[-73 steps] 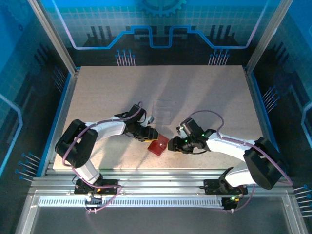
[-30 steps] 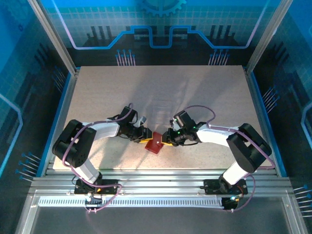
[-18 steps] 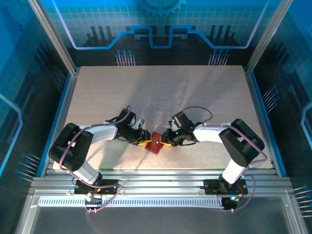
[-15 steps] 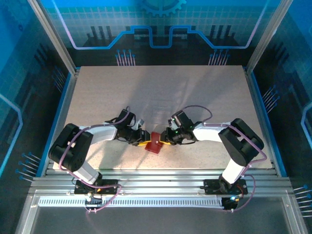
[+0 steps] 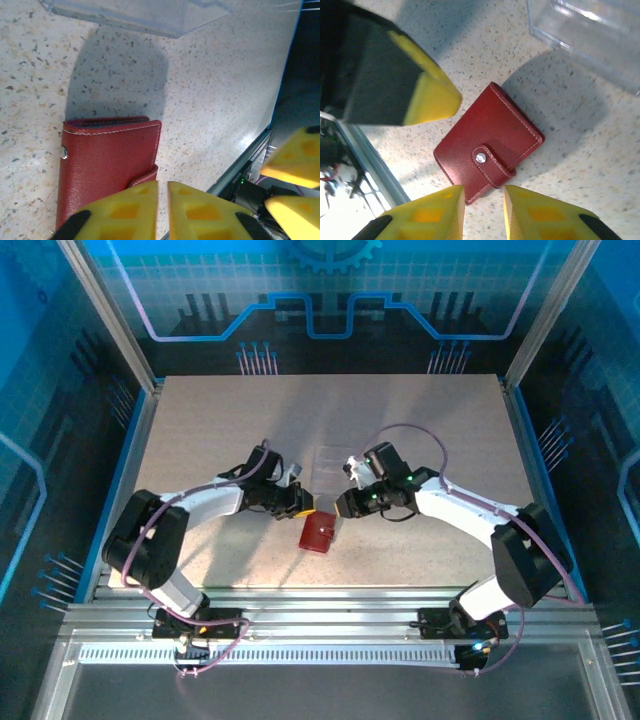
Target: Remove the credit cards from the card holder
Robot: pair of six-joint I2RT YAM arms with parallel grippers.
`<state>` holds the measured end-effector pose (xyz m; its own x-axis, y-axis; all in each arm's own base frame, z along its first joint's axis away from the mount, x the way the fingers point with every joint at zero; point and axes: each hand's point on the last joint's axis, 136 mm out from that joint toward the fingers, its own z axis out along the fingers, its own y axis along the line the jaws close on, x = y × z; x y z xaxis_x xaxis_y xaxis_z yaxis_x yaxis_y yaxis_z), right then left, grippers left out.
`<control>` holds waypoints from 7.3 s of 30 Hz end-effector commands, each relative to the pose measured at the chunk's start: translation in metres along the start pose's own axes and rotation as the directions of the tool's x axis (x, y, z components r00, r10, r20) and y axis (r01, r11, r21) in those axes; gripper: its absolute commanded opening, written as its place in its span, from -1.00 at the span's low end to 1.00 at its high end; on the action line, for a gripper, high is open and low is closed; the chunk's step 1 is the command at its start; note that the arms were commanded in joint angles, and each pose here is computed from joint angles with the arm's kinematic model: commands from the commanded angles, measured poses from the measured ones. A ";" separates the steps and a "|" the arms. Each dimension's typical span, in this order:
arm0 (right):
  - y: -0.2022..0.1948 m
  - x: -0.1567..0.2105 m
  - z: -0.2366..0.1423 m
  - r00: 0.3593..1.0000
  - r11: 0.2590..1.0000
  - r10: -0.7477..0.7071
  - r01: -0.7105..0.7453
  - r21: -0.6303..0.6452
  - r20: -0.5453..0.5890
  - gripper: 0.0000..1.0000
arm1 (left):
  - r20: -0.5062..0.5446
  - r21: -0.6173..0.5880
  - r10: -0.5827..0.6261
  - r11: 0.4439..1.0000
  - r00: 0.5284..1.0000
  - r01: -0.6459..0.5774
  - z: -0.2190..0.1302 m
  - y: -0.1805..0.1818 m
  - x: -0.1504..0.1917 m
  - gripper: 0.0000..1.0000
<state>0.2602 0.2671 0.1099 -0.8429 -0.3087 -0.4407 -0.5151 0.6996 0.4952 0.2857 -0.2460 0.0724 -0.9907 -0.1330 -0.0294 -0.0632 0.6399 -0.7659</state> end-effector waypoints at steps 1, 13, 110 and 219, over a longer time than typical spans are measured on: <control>-0.004 0.021 -0.005 0.956 0.958 -0.275 0.281 0.050 -0.098 -0.48 | -0.045 -0.023 -0.044 0.999 0.998 0.043 0.006 0.008 0.002 -0.85; 0.016 0.015 0.030 0.724 0.741 -0.657 0.671 -0.004 -0.210 -0.54 | -0.108 -0.016 -0.094 0.996 0.990 0.093 0.019 0.034 0.004 -0.97; 0.036 0.035 0.047 0.725 0.724 -0.689 0.688 -0.050 0.008 -0.57 | -0.150 -0.089 -0.162 0.985 0.975 0.150 0.016 0.073 0.013 -1.00; -0.005 0.031 0.081 0.272 0.412 -0.860 0.870 -0.272 -0.432 -0.06 | -0.178 0.039 -0.302 0.949 0.937 0.313 0.029 0.064 0.000 -1.00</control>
<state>0.2487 0.3110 0.0322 0.1120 -0.9606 -0.2542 -0.9921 -0.1226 0.0265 0.2976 -0.2326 0.0249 -0.9506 -0.1668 0.2618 -0.3103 0.4805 -0.8203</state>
